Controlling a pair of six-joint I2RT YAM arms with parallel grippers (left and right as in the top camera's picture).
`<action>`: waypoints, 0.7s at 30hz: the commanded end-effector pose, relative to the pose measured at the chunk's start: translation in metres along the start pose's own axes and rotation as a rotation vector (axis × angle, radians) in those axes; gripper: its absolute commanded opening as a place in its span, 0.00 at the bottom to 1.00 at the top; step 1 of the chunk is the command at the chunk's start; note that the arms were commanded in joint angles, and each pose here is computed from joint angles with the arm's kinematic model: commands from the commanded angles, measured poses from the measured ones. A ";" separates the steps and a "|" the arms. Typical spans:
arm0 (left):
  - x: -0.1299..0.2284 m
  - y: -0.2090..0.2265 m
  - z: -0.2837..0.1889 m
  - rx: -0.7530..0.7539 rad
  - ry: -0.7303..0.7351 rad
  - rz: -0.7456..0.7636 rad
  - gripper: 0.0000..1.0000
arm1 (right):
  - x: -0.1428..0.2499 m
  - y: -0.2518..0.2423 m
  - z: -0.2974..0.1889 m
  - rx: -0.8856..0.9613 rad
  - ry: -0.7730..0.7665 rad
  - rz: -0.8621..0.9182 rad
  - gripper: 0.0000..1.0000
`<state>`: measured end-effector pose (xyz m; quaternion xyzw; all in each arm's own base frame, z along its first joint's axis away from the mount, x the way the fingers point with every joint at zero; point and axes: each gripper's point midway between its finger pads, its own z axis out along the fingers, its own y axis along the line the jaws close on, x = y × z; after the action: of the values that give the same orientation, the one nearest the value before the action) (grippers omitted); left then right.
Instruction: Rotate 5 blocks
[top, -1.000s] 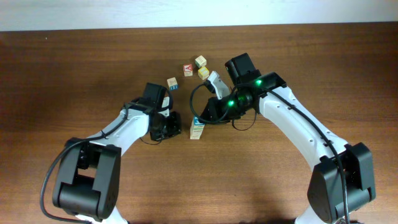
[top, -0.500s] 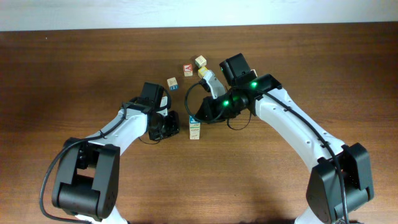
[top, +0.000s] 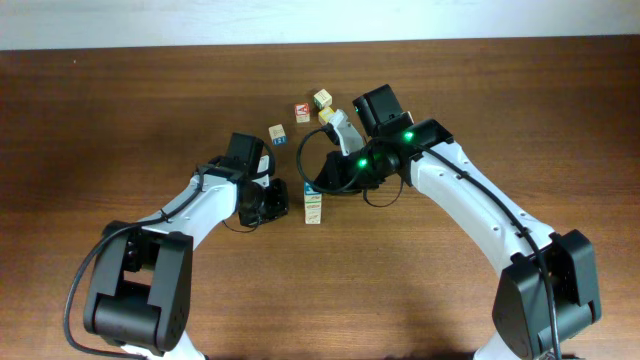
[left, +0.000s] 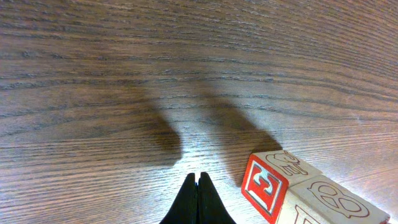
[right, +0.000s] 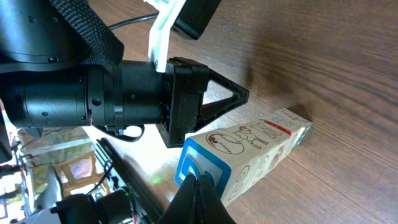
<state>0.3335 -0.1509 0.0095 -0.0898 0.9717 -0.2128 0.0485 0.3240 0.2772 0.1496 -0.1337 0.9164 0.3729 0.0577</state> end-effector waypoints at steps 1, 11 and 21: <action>-0.008 -0.001 -0.003 -0.005 -0.019 0.004 0.00 | 0.012 -0.029 0.016 0.099 0.047 0.056 0.04; -0.008 -0.001 -0.003 -0.007 -0.021 0.004 0.00 | 0.007 -0.022 0.010 0.097 0.041 0.058 0.04; -0.009 -0.001 -0.003 -0.007 -0.021 0.004 0.00 | 0.006 -0.017 0.004 0.094 0.033 0.052 0.04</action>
<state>0.3340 -0.1498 0.0092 -0.0903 0.9723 -0.2096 0.0500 0.3187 0.2738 0.1499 -0.1223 0.9223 0.3647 0.0382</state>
